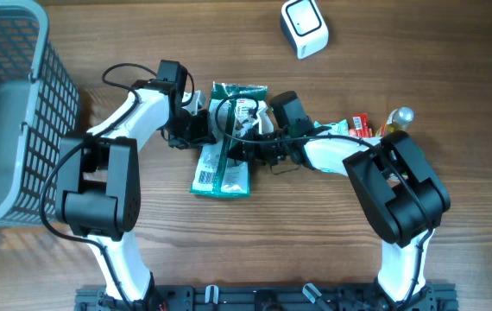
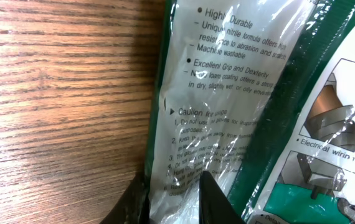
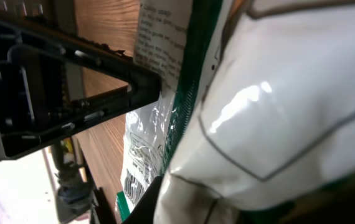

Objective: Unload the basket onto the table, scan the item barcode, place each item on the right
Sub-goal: 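Release the left gripper and hold the gloves packet with the right, then lift the gloves packet with the right gripper up to the white scanner, then bring the gloves packet back and lower it beside the other items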

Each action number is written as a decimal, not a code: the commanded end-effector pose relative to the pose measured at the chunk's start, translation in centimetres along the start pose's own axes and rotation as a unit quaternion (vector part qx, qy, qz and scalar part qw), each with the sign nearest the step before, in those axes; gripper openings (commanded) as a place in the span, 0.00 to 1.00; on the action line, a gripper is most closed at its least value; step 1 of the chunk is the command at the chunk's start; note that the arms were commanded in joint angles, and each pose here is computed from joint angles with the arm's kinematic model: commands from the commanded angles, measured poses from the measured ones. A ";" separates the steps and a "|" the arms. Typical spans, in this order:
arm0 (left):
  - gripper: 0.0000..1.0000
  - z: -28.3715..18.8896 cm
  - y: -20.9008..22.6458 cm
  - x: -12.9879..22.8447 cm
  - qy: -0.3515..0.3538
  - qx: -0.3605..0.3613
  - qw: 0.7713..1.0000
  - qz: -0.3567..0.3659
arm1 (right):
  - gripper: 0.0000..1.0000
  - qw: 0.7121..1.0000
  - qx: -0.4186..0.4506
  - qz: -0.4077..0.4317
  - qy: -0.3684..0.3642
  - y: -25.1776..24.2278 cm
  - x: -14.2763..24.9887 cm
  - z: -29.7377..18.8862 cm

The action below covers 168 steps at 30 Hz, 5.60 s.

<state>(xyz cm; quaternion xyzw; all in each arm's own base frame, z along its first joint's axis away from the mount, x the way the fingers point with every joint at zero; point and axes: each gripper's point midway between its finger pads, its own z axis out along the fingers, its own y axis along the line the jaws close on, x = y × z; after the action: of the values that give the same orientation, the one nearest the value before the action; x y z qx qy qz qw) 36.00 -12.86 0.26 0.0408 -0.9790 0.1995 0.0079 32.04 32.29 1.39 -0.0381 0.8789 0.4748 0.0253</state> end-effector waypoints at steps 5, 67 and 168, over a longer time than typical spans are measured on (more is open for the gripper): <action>0.16 0.2 0.1 -0.6 0.002 0.021 1.000 -0.005 | 0.06 0.999 -0.009 -0.046 0.019 -0.4 0.9 0.4; 1.00 -8.7 8.6 -5.0 -0.147 -0.188 0.969 -0.070 | 0.04 0.973 0.077 -0.216 -0.037 7.0 -3.5 -7.0; 1.00 -8.7 8.6 -5.0 -0.147 -0.188 0.969 -0.070 | 0.11 0.840 0.531 0.032 0.103 -5.4 1.5 -18.7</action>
<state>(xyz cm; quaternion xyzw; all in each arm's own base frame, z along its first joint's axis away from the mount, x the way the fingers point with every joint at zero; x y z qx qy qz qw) 39.72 -1.19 3.88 0.1356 -0.9857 0.0033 -0.1002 31.34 15.33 8.04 -0.0850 0.9943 -0.0260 -0.0584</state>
